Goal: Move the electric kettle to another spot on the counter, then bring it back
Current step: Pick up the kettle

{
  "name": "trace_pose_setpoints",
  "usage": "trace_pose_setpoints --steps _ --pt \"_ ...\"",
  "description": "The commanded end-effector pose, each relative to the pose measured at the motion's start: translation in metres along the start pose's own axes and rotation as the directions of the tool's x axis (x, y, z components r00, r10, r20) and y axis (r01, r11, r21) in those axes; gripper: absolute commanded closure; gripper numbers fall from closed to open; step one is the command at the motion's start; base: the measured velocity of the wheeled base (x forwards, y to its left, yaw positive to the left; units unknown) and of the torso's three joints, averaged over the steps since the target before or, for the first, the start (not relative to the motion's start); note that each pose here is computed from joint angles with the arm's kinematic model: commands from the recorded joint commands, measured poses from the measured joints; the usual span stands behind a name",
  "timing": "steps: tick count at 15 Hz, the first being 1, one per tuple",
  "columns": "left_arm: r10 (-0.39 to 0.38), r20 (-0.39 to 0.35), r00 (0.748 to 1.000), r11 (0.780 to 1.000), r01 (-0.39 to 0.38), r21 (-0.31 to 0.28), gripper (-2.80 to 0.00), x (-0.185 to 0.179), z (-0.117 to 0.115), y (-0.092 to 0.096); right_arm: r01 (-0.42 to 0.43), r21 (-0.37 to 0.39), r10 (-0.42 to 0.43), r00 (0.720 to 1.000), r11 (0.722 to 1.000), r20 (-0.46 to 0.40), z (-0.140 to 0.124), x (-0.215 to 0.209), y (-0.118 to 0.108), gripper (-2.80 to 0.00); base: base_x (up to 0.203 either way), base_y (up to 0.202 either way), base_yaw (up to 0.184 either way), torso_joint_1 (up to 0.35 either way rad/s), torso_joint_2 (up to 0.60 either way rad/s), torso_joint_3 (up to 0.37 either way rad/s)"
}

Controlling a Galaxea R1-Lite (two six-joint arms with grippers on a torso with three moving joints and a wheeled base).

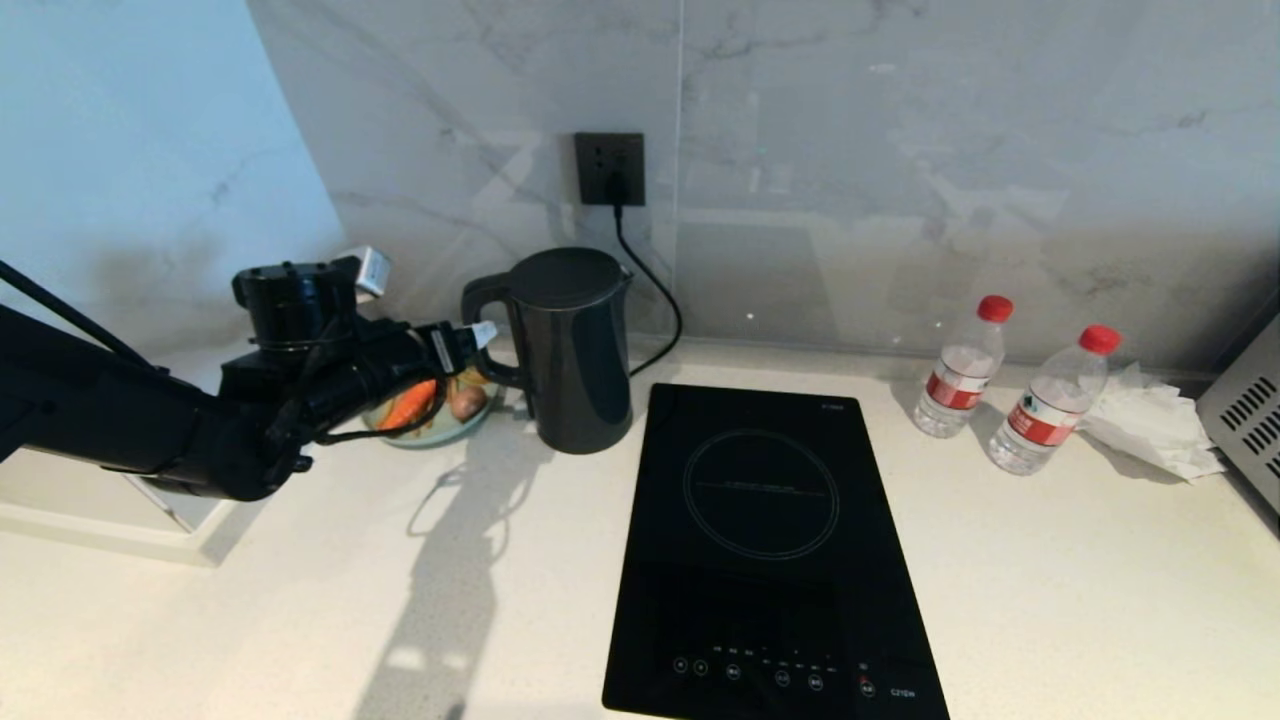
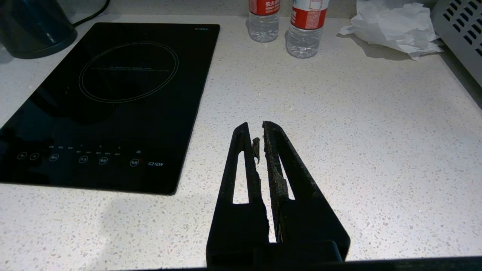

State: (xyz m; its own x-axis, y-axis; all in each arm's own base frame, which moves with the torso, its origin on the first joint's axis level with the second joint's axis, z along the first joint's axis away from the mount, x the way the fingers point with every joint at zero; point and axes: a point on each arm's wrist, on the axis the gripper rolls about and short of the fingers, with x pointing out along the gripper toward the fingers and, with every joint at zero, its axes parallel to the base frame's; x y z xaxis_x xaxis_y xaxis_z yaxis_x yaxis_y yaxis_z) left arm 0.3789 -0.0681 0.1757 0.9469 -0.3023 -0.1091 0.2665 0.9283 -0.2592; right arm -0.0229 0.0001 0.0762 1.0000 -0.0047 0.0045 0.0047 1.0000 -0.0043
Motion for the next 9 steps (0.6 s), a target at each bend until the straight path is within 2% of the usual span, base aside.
trace_pose_setpoints --steps 1,2,6,9 --pt "-0.007 0.006 1.000 1.000 0.007 0.002 -2.80 0.005 -0.011 0.002 0.000 0.000 0.000 1.000 1.000 0.000 0.000 0.000 0.000 0.00 0.000 0.000 0.000 0.000 0.00 0.000" --pt "-0.014 0.035 0.999 1.000 0.014 0.006 -2.80 0.006 -0.012 0.003 0.000 -0.002 0.000 1.000 1.000 0.000 0.000 0.000 0.000 0.00 0.000 0.000 0.000 0.000 0.00 0.000" --pt "-0.024 0.041 0.999 1.000 0.024 0.016 -2.80 0.010 -0.019 -0.004 0.000 -0.001 0.000 1.000 1.000 0.000 0.000 0.000 0.000 0.00 0.000 0.000 0.000 0.000 0.00 0.000" --pt "0.028 0.041 0.999 0.999 -0.030 0.036 -2.80 0.015 -0.024 0.003 0.000 -0.002 0.000 1.000 1.000 0.000 0.000 0.000 0.000 0.00 0.000 0.000 0.000 0.000 0.00 0.000"
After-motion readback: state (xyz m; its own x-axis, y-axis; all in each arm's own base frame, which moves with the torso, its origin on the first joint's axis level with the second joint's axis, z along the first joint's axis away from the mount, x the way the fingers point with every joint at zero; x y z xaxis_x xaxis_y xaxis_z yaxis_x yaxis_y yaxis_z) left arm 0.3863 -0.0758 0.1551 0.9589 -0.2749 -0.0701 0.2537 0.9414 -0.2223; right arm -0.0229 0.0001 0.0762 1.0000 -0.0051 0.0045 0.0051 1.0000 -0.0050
